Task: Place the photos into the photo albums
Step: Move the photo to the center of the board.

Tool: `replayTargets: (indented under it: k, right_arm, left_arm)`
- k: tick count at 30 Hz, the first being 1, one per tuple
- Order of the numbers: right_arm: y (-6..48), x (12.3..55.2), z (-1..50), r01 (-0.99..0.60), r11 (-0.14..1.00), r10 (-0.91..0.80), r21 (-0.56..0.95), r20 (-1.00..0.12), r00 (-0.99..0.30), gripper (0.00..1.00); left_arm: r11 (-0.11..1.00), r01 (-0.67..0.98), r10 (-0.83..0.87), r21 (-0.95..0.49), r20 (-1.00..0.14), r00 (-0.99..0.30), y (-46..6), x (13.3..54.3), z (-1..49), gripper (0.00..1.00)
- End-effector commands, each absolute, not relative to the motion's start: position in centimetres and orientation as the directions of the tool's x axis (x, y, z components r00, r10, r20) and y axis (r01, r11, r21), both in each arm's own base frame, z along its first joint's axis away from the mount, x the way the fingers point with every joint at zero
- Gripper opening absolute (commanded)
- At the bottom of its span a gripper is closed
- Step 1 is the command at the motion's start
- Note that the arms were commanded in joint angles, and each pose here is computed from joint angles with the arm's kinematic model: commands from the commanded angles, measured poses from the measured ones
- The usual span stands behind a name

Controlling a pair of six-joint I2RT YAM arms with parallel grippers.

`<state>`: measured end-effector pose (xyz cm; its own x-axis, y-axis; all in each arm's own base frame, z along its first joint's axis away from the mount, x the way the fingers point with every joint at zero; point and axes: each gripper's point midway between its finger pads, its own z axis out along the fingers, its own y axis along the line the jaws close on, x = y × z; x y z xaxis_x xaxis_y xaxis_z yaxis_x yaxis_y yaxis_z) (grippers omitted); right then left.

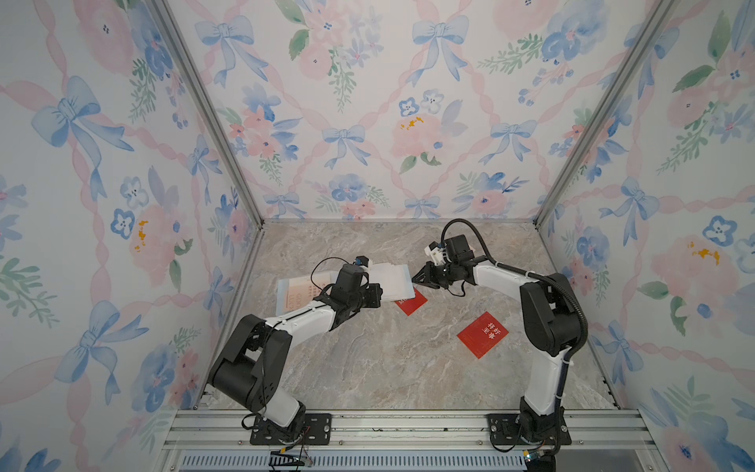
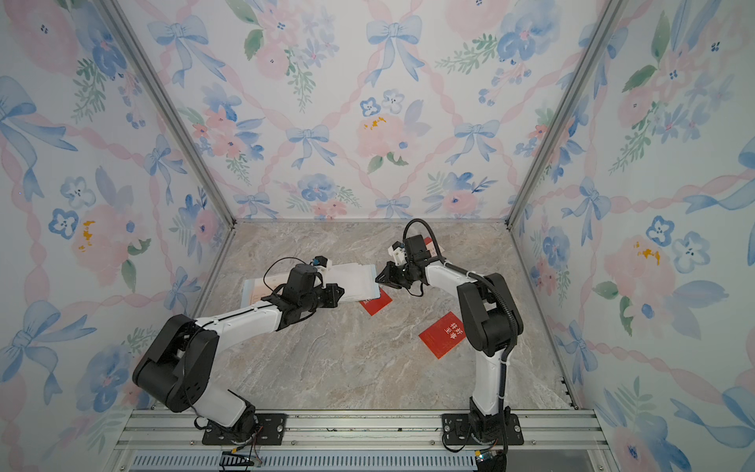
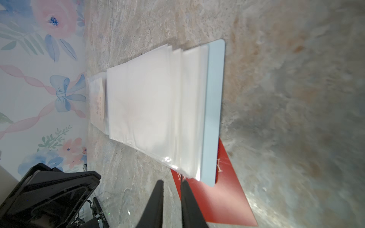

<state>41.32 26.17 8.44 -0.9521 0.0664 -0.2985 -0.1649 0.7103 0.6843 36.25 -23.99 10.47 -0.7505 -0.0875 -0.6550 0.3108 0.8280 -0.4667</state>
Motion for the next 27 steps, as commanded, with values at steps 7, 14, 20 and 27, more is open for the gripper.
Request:
replayTargets:
  k: [7, 14, 20, 27]
  right_arm:
    - [19.3, 39.3, 8.1, -0.066, 0.766, 0.153, 0.639, -0.282, -0.947, 0.19]
    - [14.7, 33.1, 7.6, 0.012, 0.879, 0.149, 0.476, -0.251, -0.956, 0.23]
    - [10.5, 26.9, 6.8, 0.189, 0.892, 0.283, 0.410, -0.181, -0.942, 0.33]
    - [6.9, 21.8, 7.7, 0.332, 0.886, 0.410, 0.324, -0.212, -0.887, 0.43]
  left_arm:
    - [0.738, 0.458, 0.029, -0.495, -0.656, -0.754, -32.2, 34.2, 9.1, 0.09]
    - [0.655, 0.513, 0.094, -0.554, -0.614, -0.783, -38.1, 31.8, 6.0, 0.08]
    - [0.586, 0.566, 0.125, -0.580, -0.626, -0.770, -41.7, 30.9, 6.0, 0.08]
    - [0.565, 0.557, 0.133, -0.608, -0.599, -0.789, -42.1, 30.3, 4.5, 0.08]
